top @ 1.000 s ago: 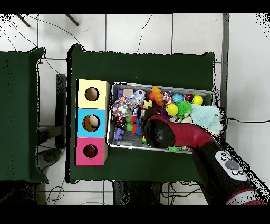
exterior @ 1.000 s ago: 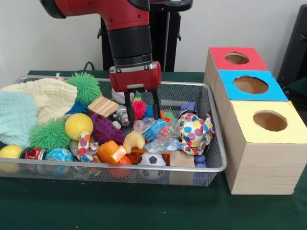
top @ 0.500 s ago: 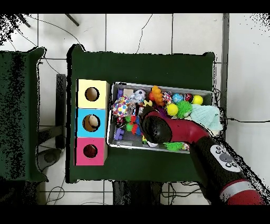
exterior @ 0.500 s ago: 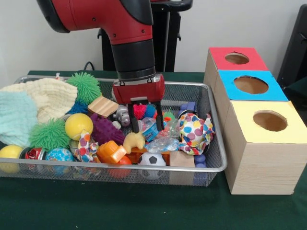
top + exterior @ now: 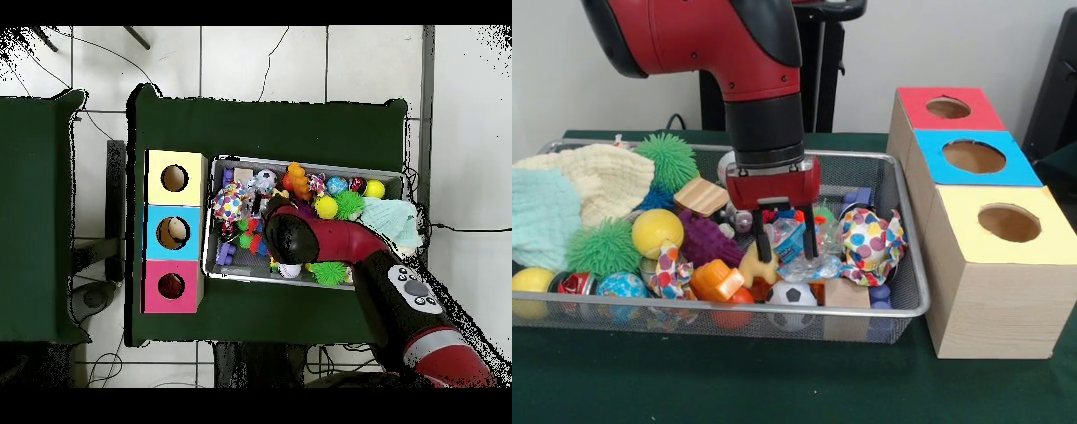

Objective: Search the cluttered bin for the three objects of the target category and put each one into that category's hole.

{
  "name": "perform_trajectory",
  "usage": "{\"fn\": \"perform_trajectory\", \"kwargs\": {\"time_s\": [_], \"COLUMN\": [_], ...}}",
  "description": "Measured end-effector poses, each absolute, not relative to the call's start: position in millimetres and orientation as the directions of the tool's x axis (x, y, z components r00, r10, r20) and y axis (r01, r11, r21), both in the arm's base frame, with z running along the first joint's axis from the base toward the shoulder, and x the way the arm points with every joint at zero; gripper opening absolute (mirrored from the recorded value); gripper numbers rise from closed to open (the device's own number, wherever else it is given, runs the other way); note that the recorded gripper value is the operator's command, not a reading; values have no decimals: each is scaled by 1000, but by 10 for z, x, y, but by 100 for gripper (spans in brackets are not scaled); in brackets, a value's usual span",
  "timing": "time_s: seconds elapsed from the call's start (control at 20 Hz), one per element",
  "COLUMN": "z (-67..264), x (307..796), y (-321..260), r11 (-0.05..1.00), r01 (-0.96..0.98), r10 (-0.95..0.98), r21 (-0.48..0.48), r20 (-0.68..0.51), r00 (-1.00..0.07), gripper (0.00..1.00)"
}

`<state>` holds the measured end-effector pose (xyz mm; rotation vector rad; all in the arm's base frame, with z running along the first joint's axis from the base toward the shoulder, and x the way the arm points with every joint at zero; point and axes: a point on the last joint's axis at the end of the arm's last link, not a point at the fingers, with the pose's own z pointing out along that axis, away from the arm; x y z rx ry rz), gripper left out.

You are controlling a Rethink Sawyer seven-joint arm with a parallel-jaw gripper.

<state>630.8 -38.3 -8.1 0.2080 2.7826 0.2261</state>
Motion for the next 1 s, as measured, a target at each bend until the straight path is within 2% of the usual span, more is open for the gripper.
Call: {"fn": "perform_trajectory", "kwargs": {"time_s": [0.55,1.0], "z": [-66,185], "x": [6341,6363], "y": [-456,-995], "r11": [979,973], "r01": [120,183], "r10": [170,223], "r21": [164,141], "r20": [-333,-369], "r00": [-928,-902], "gripper": [100,100]}}
